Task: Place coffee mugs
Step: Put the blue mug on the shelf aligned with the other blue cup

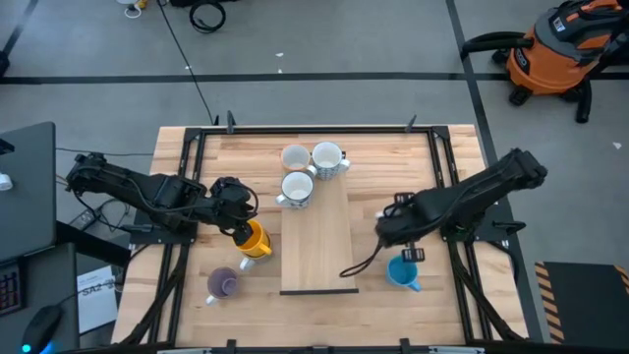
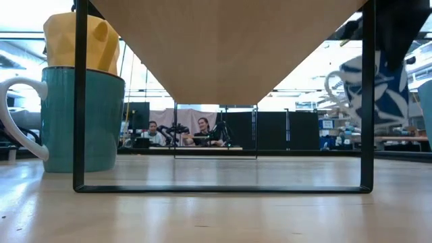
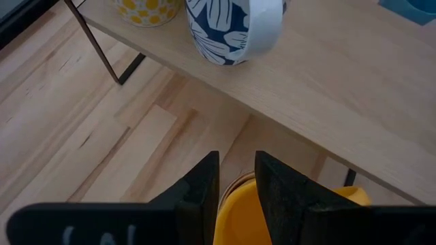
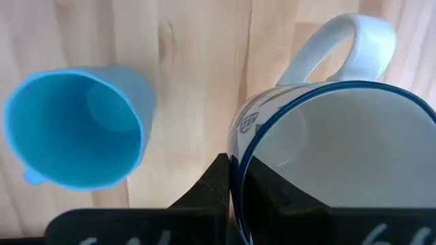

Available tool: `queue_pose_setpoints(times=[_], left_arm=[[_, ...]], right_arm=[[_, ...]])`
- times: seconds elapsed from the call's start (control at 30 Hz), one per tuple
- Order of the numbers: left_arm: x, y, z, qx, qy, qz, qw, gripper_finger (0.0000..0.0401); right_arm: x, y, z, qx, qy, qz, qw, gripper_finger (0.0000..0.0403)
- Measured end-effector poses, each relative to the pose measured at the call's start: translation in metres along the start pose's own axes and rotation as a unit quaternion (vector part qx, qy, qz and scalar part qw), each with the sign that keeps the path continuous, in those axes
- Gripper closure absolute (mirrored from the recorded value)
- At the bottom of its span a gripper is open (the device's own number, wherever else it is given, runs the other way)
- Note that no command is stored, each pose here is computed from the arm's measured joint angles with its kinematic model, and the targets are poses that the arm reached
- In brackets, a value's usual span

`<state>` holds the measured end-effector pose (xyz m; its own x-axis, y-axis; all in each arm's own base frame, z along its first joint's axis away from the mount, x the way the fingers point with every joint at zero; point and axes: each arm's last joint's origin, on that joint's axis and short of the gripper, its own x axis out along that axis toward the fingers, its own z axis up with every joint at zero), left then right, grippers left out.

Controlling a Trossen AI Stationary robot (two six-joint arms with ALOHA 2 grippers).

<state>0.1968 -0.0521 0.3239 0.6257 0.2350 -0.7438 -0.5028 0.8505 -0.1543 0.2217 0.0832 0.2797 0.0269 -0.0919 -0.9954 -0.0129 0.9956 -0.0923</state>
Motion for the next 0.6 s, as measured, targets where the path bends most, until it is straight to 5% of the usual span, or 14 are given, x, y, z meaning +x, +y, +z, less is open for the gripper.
queue_pose_setpoints(times=[0.33,0.6], left_arm=[[0.0,0.0,0.0,0.0,0.0,0.0,1.0,0.0301],[0.0,0.0,0.0,0.0,0.0,0.0,1.0,0.0301]], right_arm=[[-0.048,-0.019,-0.018,-0.023,-0.107,0.026,0.994,0.0371],[-0.121,-0.031,0.0,-0.103,-0.244,-0.024,0.964,0.0372]])
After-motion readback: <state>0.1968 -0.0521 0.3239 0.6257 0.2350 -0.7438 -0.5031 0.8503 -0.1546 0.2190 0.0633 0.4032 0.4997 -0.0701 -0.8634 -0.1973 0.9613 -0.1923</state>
